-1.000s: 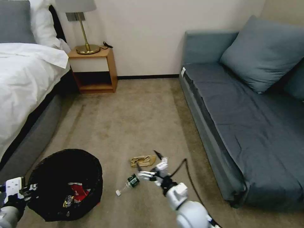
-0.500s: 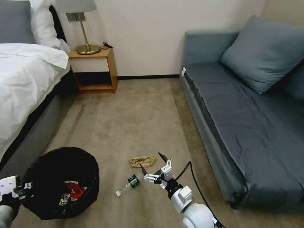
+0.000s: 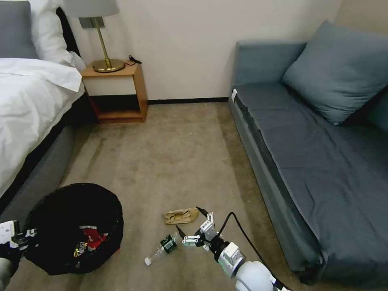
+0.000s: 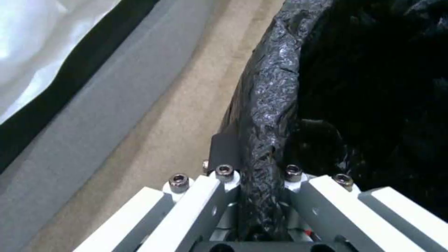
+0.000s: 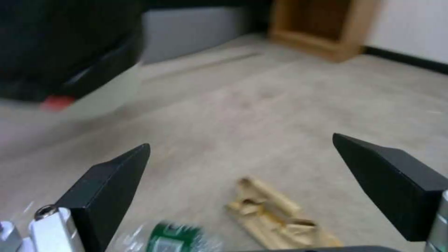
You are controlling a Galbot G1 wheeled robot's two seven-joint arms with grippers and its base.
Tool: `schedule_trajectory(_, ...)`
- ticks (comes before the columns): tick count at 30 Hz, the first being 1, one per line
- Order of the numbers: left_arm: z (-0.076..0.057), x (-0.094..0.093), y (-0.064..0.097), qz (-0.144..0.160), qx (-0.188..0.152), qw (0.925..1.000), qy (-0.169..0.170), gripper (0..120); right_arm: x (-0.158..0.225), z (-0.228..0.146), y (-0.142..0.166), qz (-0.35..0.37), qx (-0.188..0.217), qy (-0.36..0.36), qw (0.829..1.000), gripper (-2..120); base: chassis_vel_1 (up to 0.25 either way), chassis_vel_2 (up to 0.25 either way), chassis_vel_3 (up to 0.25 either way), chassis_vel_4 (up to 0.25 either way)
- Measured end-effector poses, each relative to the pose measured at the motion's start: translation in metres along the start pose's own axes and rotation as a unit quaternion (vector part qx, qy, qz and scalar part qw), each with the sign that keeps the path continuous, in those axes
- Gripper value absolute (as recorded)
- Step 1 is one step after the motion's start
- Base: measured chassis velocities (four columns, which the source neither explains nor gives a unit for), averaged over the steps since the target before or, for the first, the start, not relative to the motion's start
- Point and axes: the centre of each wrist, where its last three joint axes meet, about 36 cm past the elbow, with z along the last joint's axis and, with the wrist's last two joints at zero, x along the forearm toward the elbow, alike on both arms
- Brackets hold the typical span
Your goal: Pick up the trash bin, then pick up the garbage on the floor and place it into the trash bin.
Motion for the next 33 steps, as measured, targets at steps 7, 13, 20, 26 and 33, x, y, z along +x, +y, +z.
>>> schedule_trajectory(7, -0.005, -0.004, 0.011, -0.009, 0.004, 1.0, 0.0, 4, -0.039, 0.012, -0.025, -0.123, 0.051, 0.028, 0.991, 100, 0.0, 0.0, 0.0, 0.0)
schedule_trajectory(13, -0.008, 0.004, 0.02, -0.02, 0.005, 0.9998, -0.001, 4, -0.082, 0.019, -0.051, -0.208, 0.13, 0.067, 0.967, 100, 0.0, 0.0, 0.0, 0.0)
schedule_trajectory(20, -0.013, 0.016, 0.014, -0.019, 0.0, 0.9997, -0.013, 4, -0.117, 0.024, -0.058, -0.268, 0.19, 0.103, 0.939, 100, 0.0, 0.0, 0.0, 0.0)
schedule_trajectory(26, -0.015, 0.017, 0.009, -0.013, 0.002, 0.9998, -0.017, 4, -0.131, 0.034, -0.058, -0.278, 0.208, 0.122, 0.93, 100, 0.0, 0.0, 0.0, 0.0)
schedule_trajectory(33, -0.016, 0.014, 0.006, -0.008, 0.01, 0.9998, -0.017, 4, -0.142, 0.051, -0.066, -0.285, 0.239, 0.145, 0.917, 100, 0.0, 0.0, 0.0, 0.0)
